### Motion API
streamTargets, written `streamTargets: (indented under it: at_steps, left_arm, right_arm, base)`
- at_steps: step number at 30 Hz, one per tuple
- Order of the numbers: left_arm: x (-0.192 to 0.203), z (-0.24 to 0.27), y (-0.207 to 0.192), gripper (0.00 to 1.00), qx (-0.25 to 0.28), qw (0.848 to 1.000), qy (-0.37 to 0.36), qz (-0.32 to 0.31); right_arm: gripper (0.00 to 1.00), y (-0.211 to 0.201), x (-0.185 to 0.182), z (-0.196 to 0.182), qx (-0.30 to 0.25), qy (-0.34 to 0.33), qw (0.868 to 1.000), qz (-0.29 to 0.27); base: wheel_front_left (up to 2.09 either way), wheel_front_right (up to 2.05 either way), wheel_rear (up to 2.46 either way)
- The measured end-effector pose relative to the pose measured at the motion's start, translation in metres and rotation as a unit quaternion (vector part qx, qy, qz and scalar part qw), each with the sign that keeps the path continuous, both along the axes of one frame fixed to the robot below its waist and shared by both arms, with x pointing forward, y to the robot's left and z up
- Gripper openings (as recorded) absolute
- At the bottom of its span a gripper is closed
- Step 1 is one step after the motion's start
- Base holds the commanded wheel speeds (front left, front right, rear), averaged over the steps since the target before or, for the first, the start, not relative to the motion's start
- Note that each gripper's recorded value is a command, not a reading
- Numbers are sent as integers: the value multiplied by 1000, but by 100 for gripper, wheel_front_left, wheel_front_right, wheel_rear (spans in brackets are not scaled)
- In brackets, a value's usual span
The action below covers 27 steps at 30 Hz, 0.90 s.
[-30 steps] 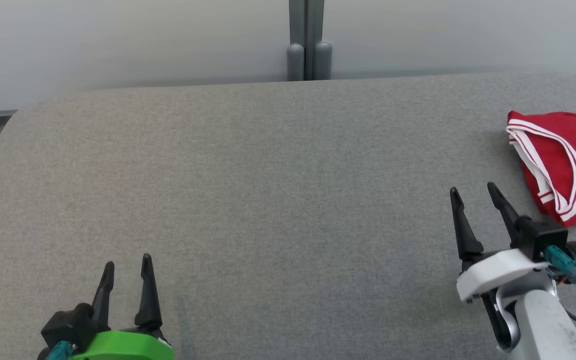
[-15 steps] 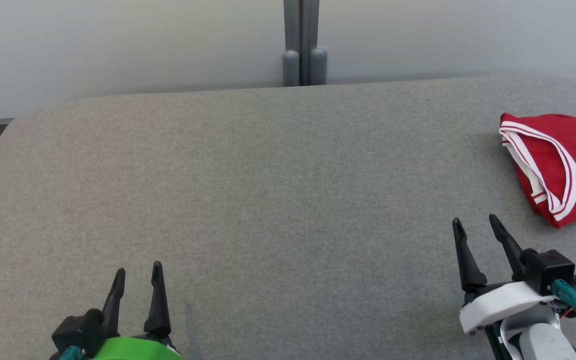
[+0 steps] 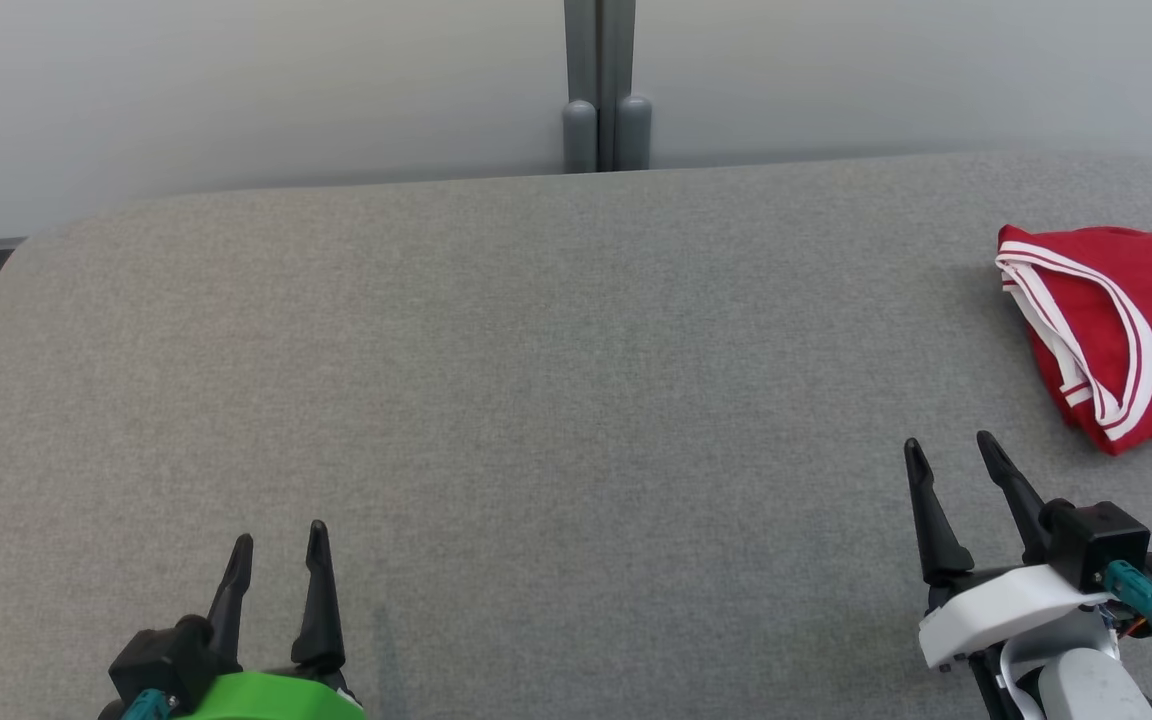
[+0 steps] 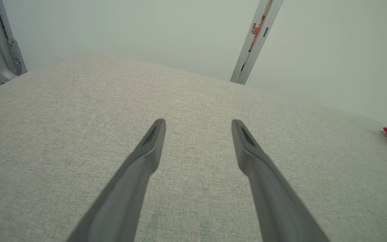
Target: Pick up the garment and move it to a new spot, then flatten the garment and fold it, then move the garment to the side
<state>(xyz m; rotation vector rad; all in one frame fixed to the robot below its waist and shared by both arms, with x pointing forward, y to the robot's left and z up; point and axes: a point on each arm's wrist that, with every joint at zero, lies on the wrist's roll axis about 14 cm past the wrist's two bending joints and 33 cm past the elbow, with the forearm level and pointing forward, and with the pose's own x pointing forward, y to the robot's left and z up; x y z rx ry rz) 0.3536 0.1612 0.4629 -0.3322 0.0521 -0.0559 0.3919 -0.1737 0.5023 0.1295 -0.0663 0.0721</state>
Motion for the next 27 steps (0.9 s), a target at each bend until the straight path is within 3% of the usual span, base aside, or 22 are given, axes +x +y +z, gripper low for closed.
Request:
streamTargets:
  at_steps: [8, 9, 15, 27]
  left_arm:
    - [1, 4, -3, 100, 6, 1000, -8, -7]
    - [2, 5, -4, 0, 7, 1000, -9, -8]
    - [-2, -9, -4, 0, -3, 1000, 17, -5]
    - [-1, -12, 8, 0, -103, 993, 41, 29]
  right_arm:
    - [100, -1, -1, 1, 0, -2, 1000, -2]
    - [0, -1, -1, 2, 0, -3, 1000, -2]
    - [0, -1, -10, -21, 12, 36, 999, -5]
    - [0, -11, -10, -25, 132, 57, 989, -31]
  base:
    - [0, 0, 0]
    - [0, 0, 0]
    - [0, 0, 0]
    - [0, 0, 0]
